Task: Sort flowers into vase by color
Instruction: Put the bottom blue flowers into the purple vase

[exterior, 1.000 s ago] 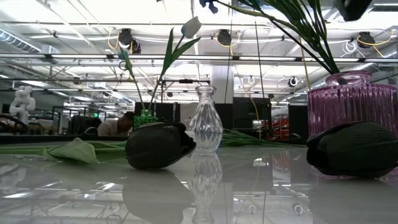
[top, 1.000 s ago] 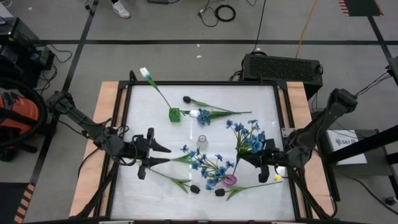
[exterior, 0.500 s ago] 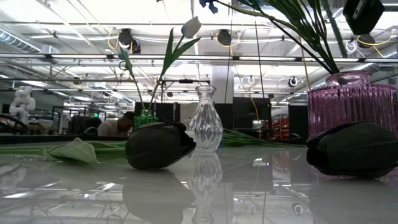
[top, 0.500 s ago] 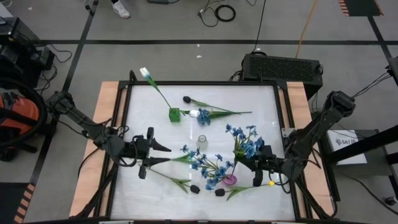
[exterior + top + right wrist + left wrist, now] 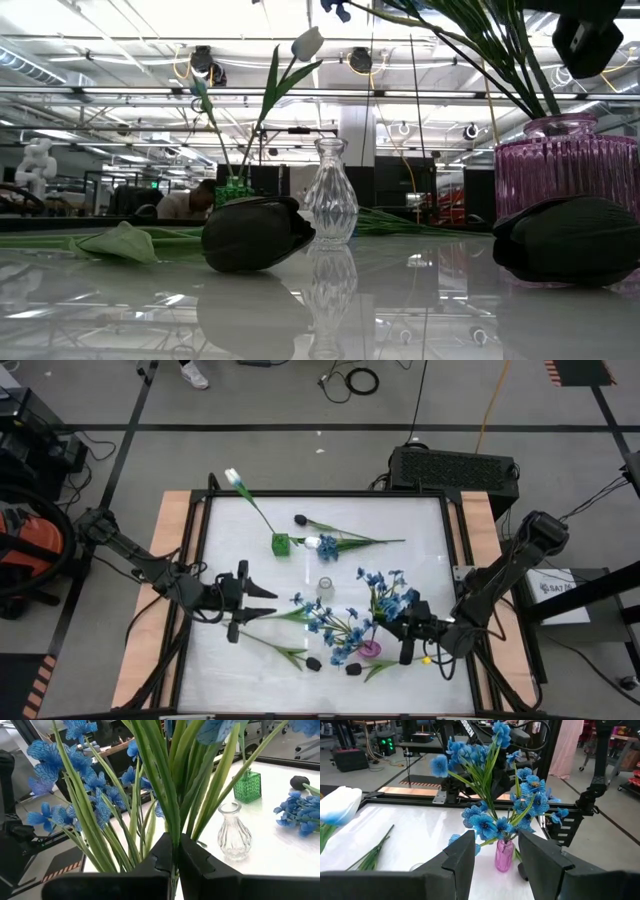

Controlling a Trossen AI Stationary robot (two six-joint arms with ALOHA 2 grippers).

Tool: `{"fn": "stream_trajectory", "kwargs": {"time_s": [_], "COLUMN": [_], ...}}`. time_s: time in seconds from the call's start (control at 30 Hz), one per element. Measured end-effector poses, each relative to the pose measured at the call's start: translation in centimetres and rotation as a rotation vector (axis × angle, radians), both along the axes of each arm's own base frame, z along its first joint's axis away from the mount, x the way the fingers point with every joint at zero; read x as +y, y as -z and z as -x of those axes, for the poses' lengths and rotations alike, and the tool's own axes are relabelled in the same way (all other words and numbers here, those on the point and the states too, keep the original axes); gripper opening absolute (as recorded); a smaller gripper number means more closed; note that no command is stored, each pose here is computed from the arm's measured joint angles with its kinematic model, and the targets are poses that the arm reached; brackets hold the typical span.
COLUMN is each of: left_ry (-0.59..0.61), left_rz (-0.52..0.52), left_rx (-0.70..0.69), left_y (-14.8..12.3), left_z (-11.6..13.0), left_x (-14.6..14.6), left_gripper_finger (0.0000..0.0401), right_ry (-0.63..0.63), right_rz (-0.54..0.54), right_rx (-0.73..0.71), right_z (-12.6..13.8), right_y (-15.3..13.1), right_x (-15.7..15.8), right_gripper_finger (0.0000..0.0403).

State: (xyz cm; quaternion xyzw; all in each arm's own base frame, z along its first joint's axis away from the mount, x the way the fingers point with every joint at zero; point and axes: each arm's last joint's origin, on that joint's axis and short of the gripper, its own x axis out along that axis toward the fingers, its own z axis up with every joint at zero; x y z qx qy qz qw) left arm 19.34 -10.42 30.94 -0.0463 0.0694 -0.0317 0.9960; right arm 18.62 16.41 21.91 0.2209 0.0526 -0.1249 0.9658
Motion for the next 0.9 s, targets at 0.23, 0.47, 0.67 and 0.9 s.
{"fn": "stream_trajectory", "kwargs": {"time_s": [0.23, 0.47, 0.67, 0.9], "left_ry": [0.0, 0.0, 0.0, 0.001], "left_rz": [-0.001, -0.001, -0.001, -0.001], "left_rx": [0.0, 0.0, 0.0, 0.0], "left_y": [0.0, 0.0, 0.0, 0.0], "left_z": [0.0, 0.0, 0.0, 0.0], "left_x": [0.0, 0.0, 0.0, 0.0], "left_gripper_finger": [0.016, 0.016, 0.016, 0.016], "right_ry": [0.003, -0.06, -0.101, -0.165], "right_rz": [-0.014, -0.051, -0.067, -0.108], "right_rx": [0.005, 0.021, 0.036, 0.095], "right_z": [-0.1, 0.0, 0.0, 0.2], "right_y": [0.3, 0.5, 0.6, 1.1], "right_x": [0.1, 0.4, 0.5, 0.7], "right_gripper_finger": [0.0033, 0.0097, 0.0139, 0.0165]}}
